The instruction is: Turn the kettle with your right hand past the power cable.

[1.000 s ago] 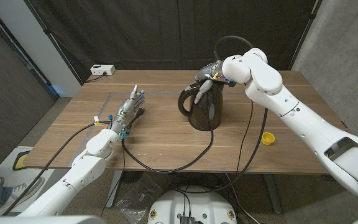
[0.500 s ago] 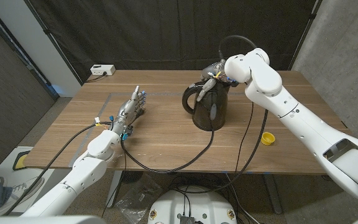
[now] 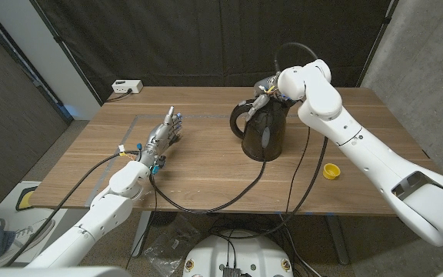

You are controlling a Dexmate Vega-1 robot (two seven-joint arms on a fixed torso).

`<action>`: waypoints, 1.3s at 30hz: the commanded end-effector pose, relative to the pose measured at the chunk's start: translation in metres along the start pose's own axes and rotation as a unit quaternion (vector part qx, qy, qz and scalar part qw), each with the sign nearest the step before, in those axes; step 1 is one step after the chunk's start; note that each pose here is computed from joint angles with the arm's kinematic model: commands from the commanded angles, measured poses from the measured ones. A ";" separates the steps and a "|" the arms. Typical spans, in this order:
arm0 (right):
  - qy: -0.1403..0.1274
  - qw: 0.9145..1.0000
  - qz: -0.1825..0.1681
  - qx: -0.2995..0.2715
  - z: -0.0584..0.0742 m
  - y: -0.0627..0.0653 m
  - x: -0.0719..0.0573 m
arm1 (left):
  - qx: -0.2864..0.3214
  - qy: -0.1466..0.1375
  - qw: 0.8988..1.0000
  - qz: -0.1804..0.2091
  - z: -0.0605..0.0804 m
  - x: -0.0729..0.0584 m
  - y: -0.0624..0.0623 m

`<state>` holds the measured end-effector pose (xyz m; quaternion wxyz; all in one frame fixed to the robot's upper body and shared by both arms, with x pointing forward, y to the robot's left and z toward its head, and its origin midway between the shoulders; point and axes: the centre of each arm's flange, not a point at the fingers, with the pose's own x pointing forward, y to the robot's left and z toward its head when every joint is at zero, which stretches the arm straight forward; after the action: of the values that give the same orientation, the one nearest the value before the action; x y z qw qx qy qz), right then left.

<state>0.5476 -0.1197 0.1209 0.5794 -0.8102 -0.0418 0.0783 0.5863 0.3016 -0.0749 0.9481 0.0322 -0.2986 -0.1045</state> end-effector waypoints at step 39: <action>0.199 0.970 0.056 0.130 -0.008 -0.008 -0.007 | 0.020 0.014 0.998 -0.052 0.012 0.046 0.011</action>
<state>0.5456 -0.1308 0.1323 0.6573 -0.7488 0.0770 -0.0380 0.6140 0.3010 -0.0466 0.9463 0.0603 -0.2851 -0.1403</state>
